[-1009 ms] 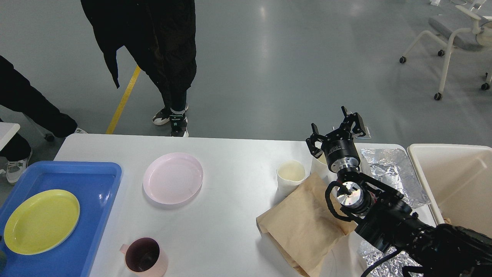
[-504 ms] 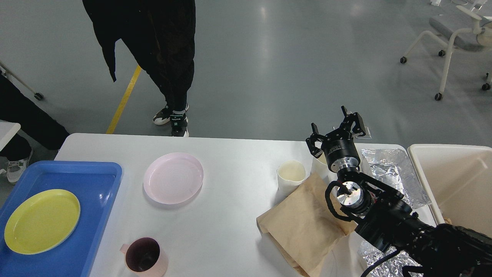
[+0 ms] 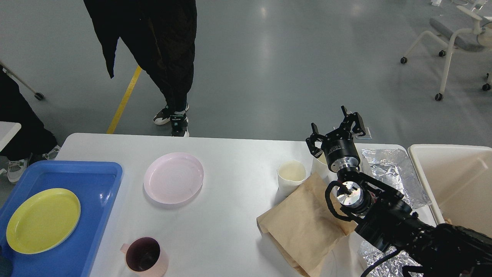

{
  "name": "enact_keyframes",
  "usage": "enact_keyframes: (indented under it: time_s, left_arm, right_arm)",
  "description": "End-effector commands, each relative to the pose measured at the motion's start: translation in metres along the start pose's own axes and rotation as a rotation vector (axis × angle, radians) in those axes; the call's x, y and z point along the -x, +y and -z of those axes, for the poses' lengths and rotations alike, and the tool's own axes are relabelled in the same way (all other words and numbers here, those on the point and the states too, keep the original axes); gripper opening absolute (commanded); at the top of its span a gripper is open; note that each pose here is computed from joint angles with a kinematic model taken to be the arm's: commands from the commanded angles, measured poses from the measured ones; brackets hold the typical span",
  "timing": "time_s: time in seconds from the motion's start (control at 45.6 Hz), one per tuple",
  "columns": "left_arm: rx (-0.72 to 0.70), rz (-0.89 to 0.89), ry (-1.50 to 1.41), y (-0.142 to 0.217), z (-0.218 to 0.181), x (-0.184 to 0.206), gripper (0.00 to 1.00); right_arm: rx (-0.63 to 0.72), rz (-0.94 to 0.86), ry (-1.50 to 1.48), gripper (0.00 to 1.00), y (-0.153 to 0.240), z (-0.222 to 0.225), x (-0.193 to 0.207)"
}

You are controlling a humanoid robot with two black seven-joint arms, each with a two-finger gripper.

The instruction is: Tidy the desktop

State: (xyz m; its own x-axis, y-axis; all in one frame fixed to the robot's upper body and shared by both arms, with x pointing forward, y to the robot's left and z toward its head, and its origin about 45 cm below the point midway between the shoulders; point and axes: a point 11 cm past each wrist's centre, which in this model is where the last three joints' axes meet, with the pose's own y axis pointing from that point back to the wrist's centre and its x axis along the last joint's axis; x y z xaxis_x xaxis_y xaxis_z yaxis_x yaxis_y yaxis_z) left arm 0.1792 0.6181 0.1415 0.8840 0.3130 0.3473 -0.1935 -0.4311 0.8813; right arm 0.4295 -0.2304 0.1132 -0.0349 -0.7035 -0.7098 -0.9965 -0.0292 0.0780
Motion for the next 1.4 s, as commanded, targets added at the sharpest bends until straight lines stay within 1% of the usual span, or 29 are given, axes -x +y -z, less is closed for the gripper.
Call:
enact_keyframes:
  time_s: [0.0, 0.175, 0.285, 0.373, 0.504, 0.592, 0.702, 0.79, 0.855, 0.899, 0.943, 1.031, 1.184, 1.382]
  left_arm:
    - [0.01, -0.011, 0.015, 0.001, -0.002, -0.004, 1.0]
    - [0.033, -0.03, 0.056, 0.006, -0.005, -0.015, 1.0]
    - [0.057, -0.03, 0.131, 0.018, 0.002, -0.029, 1.0]
    - [0.097, 0.038, 0.174, 0.03, -0.002, -0.04, 1.0]
    - [0.177, 0.145, 0.219, 0.059, -0.01, -0.066, 1.0]
    - [0.27, 0.231, 0.218, 0.083, -0.029, -0.083, 1.0]
    - [0.425, 0.266, 0.215, 0.12, -0.057, -0.111, 1.0]
    - [0.532, 0.207, 0.209, 0.143, -0.079, -0.136, 1.0]
    - [0.584, 0.169, 0.188, 0.158, -0.097, -0.149, 1.0]
    - [0.597, 0.151, 0.162, 0.166, -0.11, -0.156, 1.0]
    - [0.583, 0.145, 0.126, 0.172, -0.122, -0.159, 1.0]
    - [0.55, 0.154, 0.019, 0.179, -0.158, -0.159, 1.0]
    - [0.527, 0.188, -0.128, 0.18, -0.207, -0.146, 1.0]
    - [0.531, 0.192, -0.225, 0.178, -0.245, -0.125, 1.0]
  right_arm:
    - [0.001, -0.001, -0.002, 1.0, 0.0, -0.001, 0.0]
    - [0.0, 0.0, 0.0, 1.0, 0.0, 0.0, 0.0]
    - [0.0, 0.0, 0.0, 1.0, 0.0, 0.0, 0.0]
    - [0.001, -0.001, 0.001, 1.0, 0.0, 0.0, -0.001]
    - [0.0, 0.0, -0.001, 1.0, 0.0, 0.0, 0.0]
    - [0.001, 0.001, 0.0, 1.0, 0.0, -0.001, 0.0]
    - [0.0, 0.0, 0.001, 1.0, 0.0, 0.0, 0.0]
    - [0.001, -0.002, -0.001, 1.0, 0.0, -0.001, -0.001]
    - [0.0, 0.0, 0.001, 1.0, 0.0, 0.0, 0.0]
    - [0.0, -0.002, 0.0, 1.0, 0.0, 0.0, -0.001]
    - [0.0, 0.0, 0.0, 1.0, 0.0, 0.0, 0.0]
    - [0.001, 0.0, -0.001, 1.0, 0.0, 0.0, 0.0]
    - [0.0, 0.0, 0.0, 1.0, 0.0, 0.0, 0.0]
    - [0.0, 0.0, 0.001, 1.0, 0.0, 0.0, 0.0]
